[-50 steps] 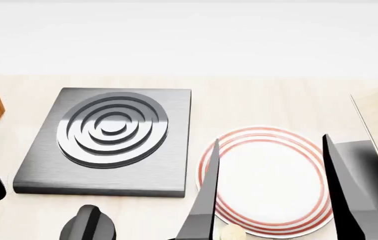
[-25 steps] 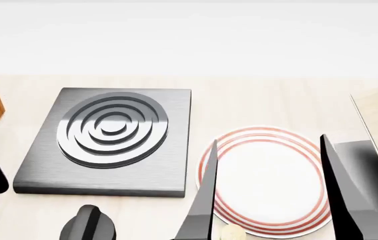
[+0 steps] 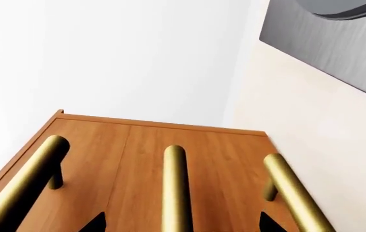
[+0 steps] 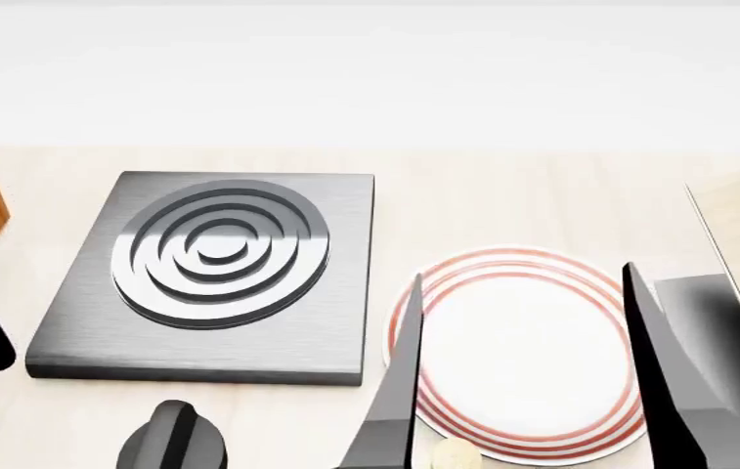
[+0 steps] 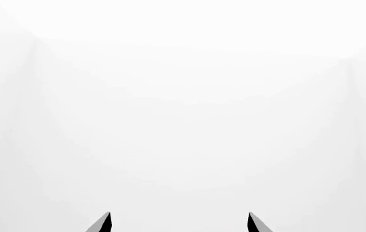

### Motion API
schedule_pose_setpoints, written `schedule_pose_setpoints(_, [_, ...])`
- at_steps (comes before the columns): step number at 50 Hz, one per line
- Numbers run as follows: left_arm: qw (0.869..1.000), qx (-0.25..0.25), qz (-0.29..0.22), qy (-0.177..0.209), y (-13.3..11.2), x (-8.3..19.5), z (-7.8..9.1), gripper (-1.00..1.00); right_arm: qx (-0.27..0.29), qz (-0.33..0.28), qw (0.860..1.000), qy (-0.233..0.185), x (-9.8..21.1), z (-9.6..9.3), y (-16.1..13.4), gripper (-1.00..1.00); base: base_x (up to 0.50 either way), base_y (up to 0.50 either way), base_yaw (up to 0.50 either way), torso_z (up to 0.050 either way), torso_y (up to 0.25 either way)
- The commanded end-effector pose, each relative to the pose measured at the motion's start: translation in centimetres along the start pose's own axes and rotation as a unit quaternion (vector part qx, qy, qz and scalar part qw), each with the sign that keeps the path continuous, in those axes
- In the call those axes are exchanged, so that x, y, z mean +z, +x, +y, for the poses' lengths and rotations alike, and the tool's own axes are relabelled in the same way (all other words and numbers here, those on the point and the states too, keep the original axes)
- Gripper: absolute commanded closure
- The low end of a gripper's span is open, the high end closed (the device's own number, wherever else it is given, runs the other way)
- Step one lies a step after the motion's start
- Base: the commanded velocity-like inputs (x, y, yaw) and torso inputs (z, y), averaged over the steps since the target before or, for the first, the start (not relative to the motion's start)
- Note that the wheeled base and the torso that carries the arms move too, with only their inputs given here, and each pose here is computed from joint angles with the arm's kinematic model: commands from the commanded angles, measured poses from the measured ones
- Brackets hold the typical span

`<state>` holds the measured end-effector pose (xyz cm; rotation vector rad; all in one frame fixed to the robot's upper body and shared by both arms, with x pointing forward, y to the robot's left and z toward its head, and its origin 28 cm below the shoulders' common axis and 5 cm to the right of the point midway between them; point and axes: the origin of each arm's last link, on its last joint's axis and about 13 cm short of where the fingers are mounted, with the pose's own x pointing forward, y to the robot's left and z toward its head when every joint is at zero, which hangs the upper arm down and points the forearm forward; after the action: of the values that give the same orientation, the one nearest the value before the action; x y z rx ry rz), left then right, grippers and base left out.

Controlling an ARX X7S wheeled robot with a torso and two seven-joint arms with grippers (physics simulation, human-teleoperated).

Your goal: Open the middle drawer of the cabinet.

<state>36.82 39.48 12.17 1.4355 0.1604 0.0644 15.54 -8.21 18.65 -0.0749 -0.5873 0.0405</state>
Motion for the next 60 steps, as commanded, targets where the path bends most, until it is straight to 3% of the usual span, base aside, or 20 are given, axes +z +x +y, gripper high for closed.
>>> schedule_pose_setpoints(1, [1.000,-0.018,-0.002,-0.010,0.18,0.96,-0.72,-1.00,-0.006,-0.003,1.000,-0.006,0.06,-0.20,0.00,-1.00,0.00,0.00,0.00,0.000,0.000])
schedule_pose_setpoints(60, [0.999,0.006,0.041,-0.004,-0.23,0.00,-0.89,-1.00,-0.001,0.003,1.000,-0.005,-0.37,-0.08,-0.03,-1.00,0.00,0.00,0.00,0.000,0.000])
